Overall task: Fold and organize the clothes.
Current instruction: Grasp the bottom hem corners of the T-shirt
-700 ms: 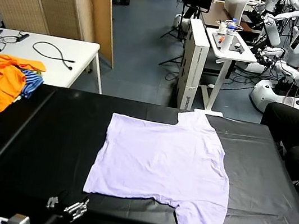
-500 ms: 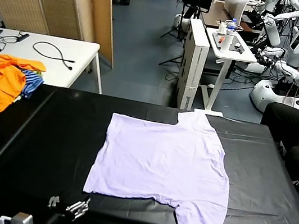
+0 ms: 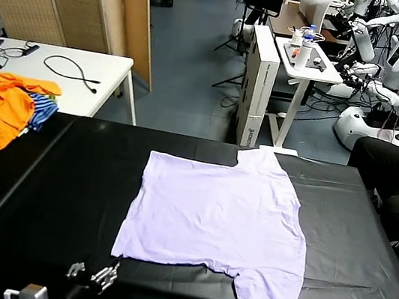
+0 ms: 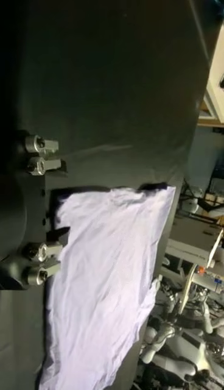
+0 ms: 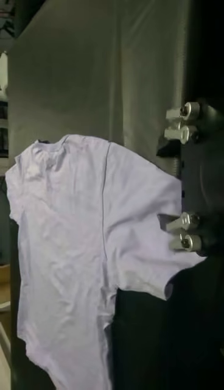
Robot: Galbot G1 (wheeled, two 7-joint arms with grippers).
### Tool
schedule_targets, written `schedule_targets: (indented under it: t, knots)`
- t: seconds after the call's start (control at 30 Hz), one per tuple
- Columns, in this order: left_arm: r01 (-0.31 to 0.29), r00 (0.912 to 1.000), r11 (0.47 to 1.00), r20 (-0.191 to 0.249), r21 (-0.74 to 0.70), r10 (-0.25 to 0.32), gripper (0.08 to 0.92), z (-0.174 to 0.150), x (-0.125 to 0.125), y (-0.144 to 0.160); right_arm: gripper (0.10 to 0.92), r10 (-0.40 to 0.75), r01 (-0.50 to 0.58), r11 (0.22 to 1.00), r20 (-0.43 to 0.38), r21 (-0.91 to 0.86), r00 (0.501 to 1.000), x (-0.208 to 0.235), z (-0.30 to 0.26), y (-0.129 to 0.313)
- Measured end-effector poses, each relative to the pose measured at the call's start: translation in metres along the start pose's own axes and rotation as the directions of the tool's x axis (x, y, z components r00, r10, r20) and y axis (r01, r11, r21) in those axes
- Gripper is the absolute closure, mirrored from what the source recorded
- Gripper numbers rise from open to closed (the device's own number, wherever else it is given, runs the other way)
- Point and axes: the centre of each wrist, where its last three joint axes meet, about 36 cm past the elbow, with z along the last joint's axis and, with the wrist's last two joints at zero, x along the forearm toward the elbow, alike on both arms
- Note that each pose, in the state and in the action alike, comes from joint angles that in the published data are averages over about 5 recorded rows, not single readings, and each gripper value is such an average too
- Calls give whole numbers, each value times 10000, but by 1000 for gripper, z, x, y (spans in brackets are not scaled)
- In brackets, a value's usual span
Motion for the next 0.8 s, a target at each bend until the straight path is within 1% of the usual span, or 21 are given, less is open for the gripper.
schedule_targets:
  t: [0.07, 0.1, 0.17, 0.33, 0.5, 0.67, 0.8]
  knots:
    - [-1, 10000, 10000, -21, 7, 1, 697, 1, 0, 0, 882, -12, 12, 10000, 18, 15, 10000, 1, 0, 0]
    - [1, 10000, 10000, -27, 9, -1, 733, 1, 1, 0, 882, -9, 9, 10000, 31, 21, 10000, 2, -1, 0]
    - [3, 10000, 10000, -24, 13, -3, 775, 2, 1, -1, 882, 11, -11, 10000, 70, 37, 10000, 4, -2, 1]
    - [33, 10000, 10000, 47, 31, -33, 810, 0, 4, -2, 882, 267, -268, 9996, 162, 95, 9995, 12, -6, 1]
    - [253, 9996, 9996, 120, 88, -254, 852, -3, 11, -4, 882, 512, -513, 9986, 90, 145, 9986, 22, -12, 4]
    - [479, 9986, 9988, 231, 98, -481, 853, -6, 24, -4, 882, 408, -407, 9991, -8, 147, 9992, 32, -18, 10]
    - [575, 9975, 9983, 397, 120, -579, 853, -9, 37, -7, 882, 191, -191, 9998, 146, 6, 9997, 34, -26, 12]
